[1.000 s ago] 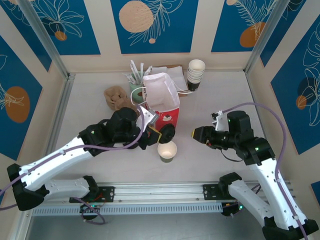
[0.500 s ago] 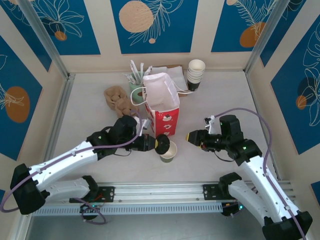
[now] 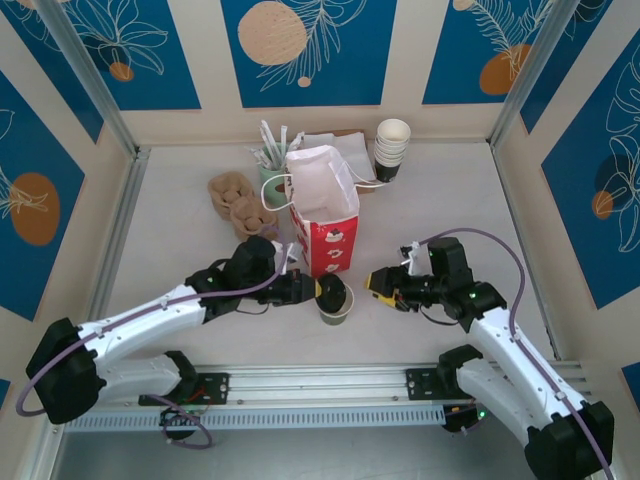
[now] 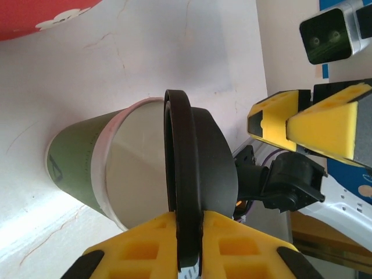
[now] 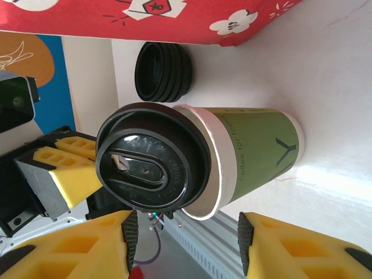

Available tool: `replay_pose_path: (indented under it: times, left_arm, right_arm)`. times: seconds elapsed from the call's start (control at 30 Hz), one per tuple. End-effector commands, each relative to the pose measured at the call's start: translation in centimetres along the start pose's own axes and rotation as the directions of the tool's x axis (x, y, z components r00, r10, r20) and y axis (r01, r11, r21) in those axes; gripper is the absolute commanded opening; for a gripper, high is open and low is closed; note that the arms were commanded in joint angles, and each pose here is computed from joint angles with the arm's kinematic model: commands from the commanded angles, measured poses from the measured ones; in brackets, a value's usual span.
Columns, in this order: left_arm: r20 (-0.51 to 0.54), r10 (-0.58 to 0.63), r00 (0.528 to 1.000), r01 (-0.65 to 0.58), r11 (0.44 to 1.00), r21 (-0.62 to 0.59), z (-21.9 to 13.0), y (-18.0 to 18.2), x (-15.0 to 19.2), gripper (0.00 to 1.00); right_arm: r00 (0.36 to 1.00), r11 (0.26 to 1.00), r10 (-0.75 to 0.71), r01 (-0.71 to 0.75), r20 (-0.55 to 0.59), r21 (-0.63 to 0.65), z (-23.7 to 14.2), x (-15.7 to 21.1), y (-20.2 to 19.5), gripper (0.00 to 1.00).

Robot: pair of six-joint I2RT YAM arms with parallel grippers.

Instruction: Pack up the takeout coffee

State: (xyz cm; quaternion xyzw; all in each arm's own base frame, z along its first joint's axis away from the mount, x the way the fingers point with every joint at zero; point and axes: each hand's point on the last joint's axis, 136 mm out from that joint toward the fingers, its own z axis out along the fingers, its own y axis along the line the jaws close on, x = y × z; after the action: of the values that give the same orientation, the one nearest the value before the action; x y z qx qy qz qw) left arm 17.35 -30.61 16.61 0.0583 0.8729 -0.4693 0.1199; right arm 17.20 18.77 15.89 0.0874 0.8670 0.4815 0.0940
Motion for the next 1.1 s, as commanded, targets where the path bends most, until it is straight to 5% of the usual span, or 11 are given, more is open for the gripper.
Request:
replay_pose_path:
  times: [0.0,0.33,1.07]
  left_arm:
    - [-0.011,-0.027,1.0,0.028,0.999,0.041,0.2,-0.2,-0.1,0.15]
    - [-0.024,-0.034,0.999,0.034,0.999,0.031,0.3,0.6,0.0,0.24]
    - [-0.037,-0.055,0.998,0.055,0.998,0.001,0.9,2.5,0.7,0.25]
  right_arm:
    - [1.0,1.0,0.001,-0.001,-0.031,-0.021,0.6,0.3,0.3,0.51]
    - [0.998,1.0,0.009,-0.009,-0.069,0.0,2.1,0.4,0.0,0.53]
    - [0.995,1.0,0.011,-0.01,-0.099,0.011,3.2,0.6,-0.1,0.56]
